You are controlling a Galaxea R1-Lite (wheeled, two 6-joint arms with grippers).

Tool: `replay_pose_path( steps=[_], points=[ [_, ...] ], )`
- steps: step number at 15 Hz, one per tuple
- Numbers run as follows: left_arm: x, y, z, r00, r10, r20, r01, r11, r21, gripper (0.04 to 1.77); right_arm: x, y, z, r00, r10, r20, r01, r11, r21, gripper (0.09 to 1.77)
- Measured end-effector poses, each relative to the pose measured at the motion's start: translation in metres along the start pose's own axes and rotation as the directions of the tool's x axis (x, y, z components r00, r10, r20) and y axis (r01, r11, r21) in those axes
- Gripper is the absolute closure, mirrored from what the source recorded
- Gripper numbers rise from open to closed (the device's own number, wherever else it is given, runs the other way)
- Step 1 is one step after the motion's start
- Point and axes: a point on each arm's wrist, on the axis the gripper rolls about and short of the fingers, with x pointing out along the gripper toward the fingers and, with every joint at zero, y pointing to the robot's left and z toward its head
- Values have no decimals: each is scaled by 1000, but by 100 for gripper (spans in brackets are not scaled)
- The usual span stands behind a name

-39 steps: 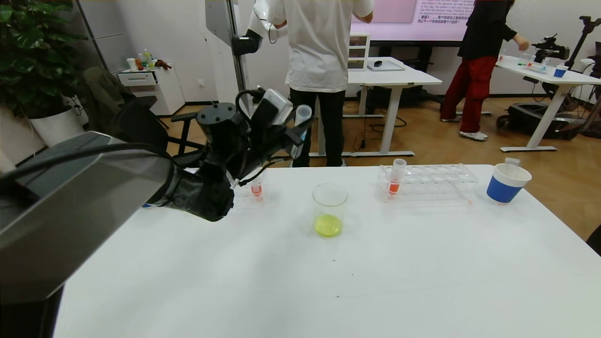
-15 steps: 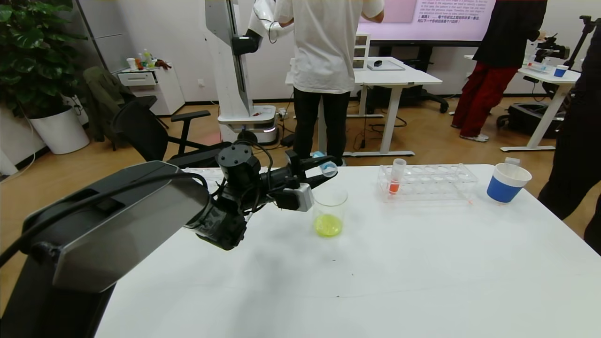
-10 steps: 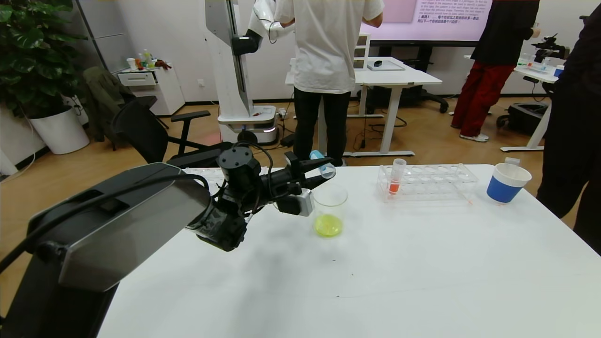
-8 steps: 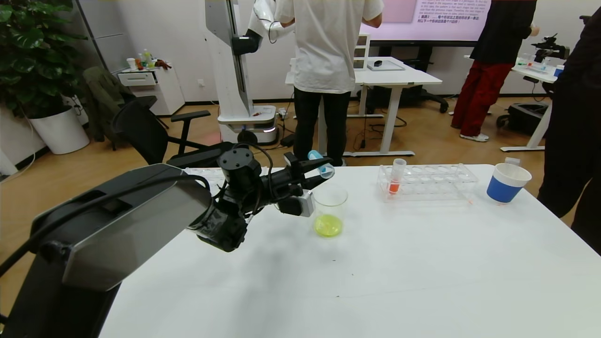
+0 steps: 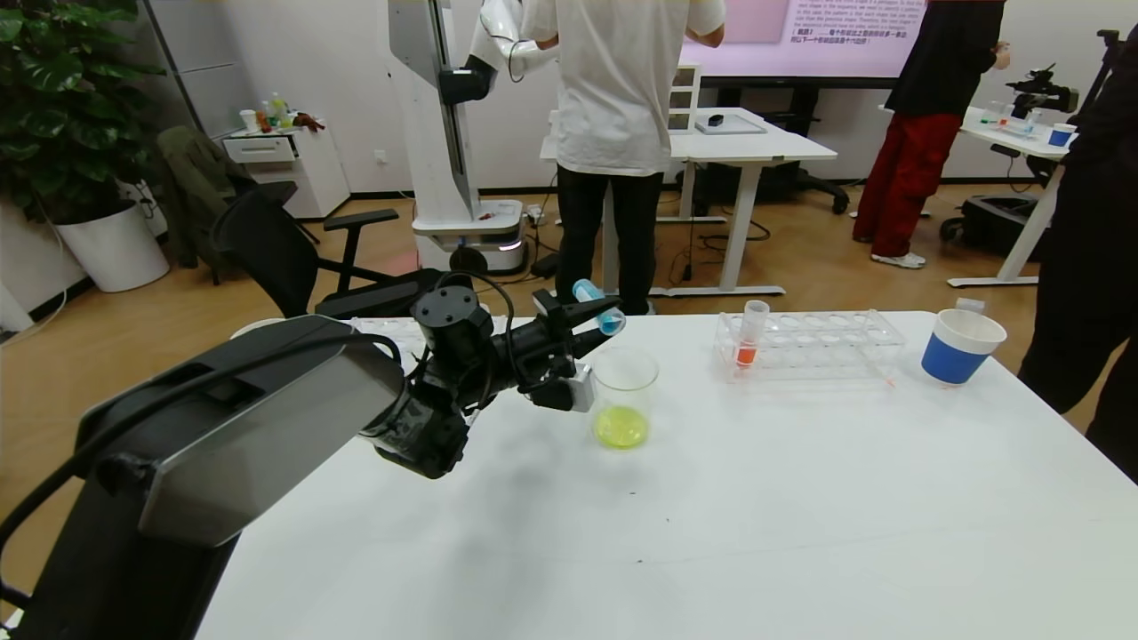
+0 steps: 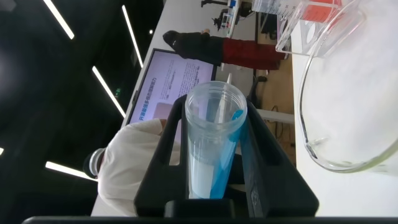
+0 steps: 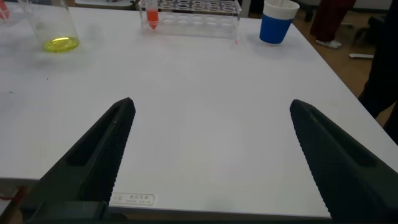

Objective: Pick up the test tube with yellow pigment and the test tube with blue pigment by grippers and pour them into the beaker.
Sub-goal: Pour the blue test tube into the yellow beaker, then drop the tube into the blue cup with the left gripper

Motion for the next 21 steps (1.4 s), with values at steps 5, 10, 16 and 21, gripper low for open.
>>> replay_pose_path(
  steps=[5,10,16,21],
  points=[
    [1,-6,2,1000,-4,4,4,1000,22,131,0,0,0,1000,0,0,0,1000,0,12],
    [1,-6,1,1000,-5,5,4,997,76,131,0,0,0,1000,0,0,0,1000,0,12],
    [-1,-9,1,1000,-15,0,15,990,141,131,0,0,0,1000,0,0,0,1000,0,12],
    [0,-13,3,1000,-22,13,19,985,172,131,0,0,0,1000,0,-1,0,1000,0,12]
  ],
)
